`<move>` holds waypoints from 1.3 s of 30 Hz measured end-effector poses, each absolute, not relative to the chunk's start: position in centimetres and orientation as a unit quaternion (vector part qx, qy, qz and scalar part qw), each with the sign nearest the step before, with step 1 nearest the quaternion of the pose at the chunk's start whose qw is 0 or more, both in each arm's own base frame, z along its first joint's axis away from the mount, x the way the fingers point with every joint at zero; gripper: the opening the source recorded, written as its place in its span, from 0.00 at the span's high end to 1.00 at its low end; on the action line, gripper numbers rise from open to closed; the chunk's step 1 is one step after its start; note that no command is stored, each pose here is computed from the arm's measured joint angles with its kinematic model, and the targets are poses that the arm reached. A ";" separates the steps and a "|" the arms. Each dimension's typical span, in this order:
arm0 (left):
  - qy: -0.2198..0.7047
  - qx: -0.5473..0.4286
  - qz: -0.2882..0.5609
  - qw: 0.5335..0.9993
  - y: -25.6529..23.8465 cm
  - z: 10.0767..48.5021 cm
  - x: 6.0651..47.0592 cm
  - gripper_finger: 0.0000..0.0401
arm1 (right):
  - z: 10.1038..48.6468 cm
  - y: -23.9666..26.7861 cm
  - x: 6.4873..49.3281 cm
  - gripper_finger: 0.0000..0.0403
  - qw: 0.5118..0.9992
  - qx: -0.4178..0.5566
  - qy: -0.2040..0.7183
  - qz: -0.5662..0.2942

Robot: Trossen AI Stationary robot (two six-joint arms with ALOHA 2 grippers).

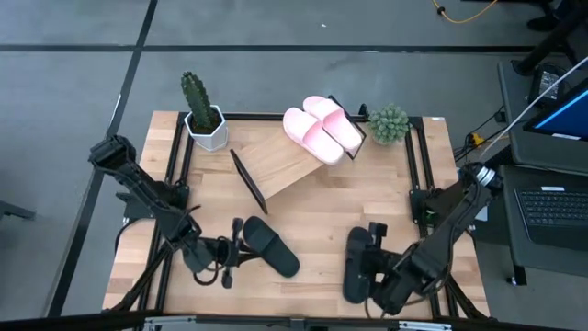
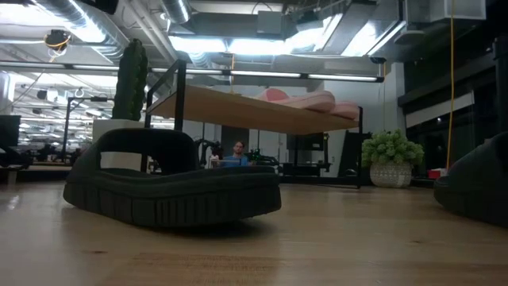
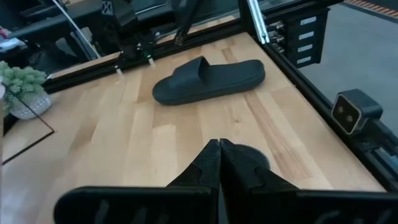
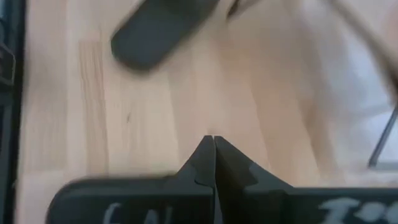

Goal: Pick and place slides into the shelf
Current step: Put the right black slides on the shelf

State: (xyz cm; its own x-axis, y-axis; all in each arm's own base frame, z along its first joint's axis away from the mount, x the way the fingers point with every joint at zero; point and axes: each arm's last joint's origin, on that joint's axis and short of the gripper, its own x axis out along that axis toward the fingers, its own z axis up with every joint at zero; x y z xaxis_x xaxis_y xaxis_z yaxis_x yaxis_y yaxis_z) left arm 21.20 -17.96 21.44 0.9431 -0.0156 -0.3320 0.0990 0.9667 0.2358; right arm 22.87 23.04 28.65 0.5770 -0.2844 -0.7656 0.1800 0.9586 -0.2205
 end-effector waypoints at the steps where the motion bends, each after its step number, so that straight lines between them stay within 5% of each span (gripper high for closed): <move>1: 0.167 0.124 -0.031 0.978 -17.8 21.5 21.3 1.00 | 28.6 23.3 23.0 0.99 0.877 -0.054 0.458 -0.138; 15: 0.168 0.132 -0.032 0.976 -17.0 21.5 22.1 1.00 | 27.4 25.7 23.8 0.98 0.789 0.028 0.592 -0.163; 30: 0.163 0.141 -0.020 0.976 -16.8 21.6 22.3 1.00 | 23.8 26.2 24.3 0.64 0.757 -0.019 0.620 -0.205; 39: 0.163 0.142 -0.017 0.976 -16.8 21.6 22.3 1.00 | 22.1 26.9 24.9 0.60 0.754 -0.015 0.620 -0.216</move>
